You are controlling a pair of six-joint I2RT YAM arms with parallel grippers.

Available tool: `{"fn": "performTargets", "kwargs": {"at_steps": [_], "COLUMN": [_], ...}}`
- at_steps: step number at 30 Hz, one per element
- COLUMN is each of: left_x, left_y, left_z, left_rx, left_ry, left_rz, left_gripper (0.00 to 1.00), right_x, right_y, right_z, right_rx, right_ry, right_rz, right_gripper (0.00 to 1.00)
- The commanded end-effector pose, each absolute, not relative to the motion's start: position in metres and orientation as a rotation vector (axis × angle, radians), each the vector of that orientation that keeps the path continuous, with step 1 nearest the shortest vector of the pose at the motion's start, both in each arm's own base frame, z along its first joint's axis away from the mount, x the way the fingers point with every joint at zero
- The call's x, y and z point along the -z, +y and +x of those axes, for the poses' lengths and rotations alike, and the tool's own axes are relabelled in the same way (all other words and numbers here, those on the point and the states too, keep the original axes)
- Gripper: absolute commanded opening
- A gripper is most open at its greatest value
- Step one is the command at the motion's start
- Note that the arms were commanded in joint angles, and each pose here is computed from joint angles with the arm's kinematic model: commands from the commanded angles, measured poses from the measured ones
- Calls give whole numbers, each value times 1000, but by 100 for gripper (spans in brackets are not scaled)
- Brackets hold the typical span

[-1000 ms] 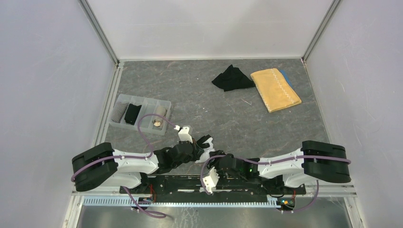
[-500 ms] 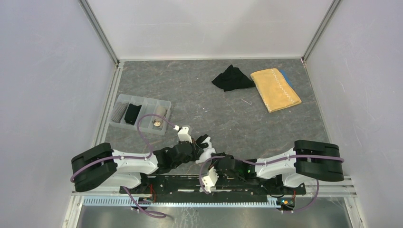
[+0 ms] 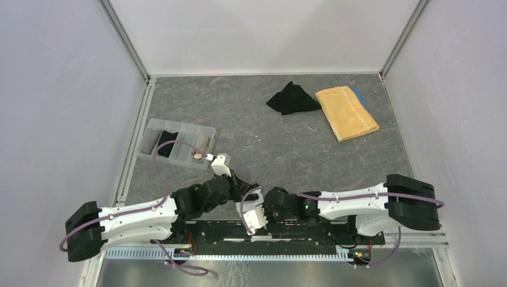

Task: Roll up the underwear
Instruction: Roll the underwear to the center of the board.

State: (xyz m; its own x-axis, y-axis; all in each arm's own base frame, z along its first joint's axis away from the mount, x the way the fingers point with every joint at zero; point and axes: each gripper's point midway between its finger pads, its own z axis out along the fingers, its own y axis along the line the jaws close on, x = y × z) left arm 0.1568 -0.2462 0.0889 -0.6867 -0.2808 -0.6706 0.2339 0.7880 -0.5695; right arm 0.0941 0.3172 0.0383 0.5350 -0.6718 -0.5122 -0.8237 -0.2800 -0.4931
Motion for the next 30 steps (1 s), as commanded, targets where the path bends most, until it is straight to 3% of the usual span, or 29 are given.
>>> {"fn": "performTargets", "kwargs": {"at_steps": [1, 8, 19, 30], "left_x": [-82, -59, -86, -113], "left_y": [-222, -193, -173, -193], "left_z": [161, 152, 153, 154], "left_rx": [696, 643, 682, 761], "left_ry": [2192, 2242, 2158, 2116], "left_rz": [-78, -221, -295, -156], "left_gripper": [2, 2, 2, 2], "right_x": [-26, -39, -60, -38], "right_y": [308, 329, 348, 353], "right_z": [54, 48, 56, 102], "right_rx": [-522, -781, -1324, -1354], "right_ry": [1423, 1611, 1926, 2309], "right_rz": [-2152, -2171, -1944, -1510], "right_gripper": [0, 0, 0, 0]}}
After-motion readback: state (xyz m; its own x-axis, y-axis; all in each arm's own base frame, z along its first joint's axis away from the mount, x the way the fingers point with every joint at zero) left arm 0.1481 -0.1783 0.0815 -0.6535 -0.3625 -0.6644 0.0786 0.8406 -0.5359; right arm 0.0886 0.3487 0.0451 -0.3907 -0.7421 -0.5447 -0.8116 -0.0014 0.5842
